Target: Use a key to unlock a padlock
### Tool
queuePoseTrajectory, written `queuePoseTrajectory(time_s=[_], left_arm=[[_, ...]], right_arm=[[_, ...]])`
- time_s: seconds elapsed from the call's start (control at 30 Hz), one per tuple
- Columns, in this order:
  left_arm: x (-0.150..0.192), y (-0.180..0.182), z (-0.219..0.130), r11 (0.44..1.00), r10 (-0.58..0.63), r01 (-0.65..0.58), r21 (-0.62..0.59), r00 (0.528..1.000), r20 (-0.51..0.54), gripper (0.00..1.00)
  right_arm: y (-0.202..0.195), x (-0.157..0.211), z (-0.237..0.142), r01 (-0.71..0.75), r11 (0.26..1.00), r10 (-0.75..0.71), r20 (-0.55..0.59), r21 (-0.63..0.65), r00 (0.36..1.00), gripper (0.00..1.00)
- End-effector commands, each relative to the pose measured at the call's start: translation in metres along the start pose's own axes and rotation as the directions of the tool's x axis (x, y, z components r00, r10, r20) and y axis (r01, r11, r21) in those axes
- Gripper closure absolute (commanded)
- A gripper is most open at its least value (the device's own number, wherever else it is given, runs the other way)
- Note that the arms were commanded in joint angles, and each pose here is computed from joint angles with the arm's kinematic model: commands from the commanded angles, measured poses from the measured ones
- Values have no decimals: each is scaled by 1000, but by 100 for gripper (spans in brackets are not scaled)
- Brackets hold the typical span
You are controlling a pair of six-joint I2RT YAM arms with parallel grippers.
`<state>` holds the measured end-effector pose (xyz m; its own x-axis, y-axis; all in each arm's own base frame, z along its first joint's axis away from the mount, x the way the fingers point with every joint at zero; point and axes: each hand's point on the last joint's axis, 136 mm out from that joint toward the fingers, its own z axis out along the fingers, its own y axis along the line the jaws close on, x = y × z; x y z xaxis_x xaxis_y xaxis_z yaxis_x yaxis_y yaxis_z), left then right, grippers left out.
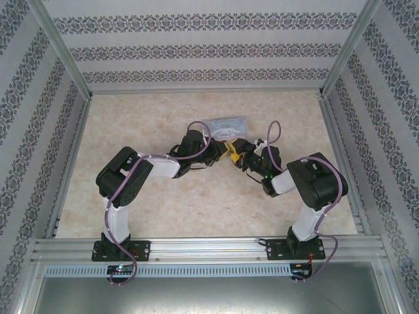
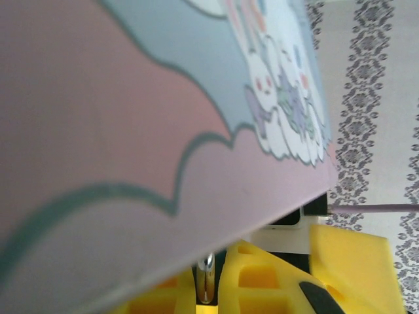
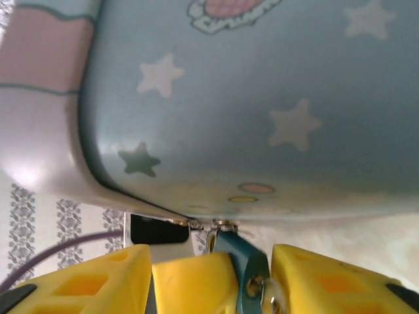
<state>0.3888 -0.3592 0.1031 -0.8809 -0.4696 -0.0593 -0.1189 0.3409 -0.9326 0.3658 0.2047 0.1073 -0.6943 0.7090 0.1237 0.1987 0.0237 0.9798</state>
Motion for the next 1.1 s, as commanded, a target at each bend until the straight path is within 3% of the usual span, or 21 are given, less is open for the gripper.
queuePoseTrajectory(time_s=[0.0,0.3,0.63,0.87,0.93,1.07], left_arm=[[3,16,3,999,-5,5,-36,1000,-17,100],[-4,12,5,999,13,-14,-40,1000,-17,100],[-2,11,4,998,22,-24,-50,999,-37,100],[0,9,4,998,25,-29,-54,998,-57,100],[1,8,5,998,26,-29,-54,998,-63,100],[2,4,4,998,31,-36,-57,996,-78,100]], right_arm=[[9,6,-15,68,997,-69,-28,-45,997,44],[-47,16,-47,76,992,-69,-68,104,995,37],[-31,14,-51,325,930,-309,-112,172,944,43],[-12,10,-53,583,769,-561,-161,261,812,46],[-12,10,-54,652,701,-628,-186,289,756,47],[-14,14,-53,799,495,-763,-269,342,588,50]])
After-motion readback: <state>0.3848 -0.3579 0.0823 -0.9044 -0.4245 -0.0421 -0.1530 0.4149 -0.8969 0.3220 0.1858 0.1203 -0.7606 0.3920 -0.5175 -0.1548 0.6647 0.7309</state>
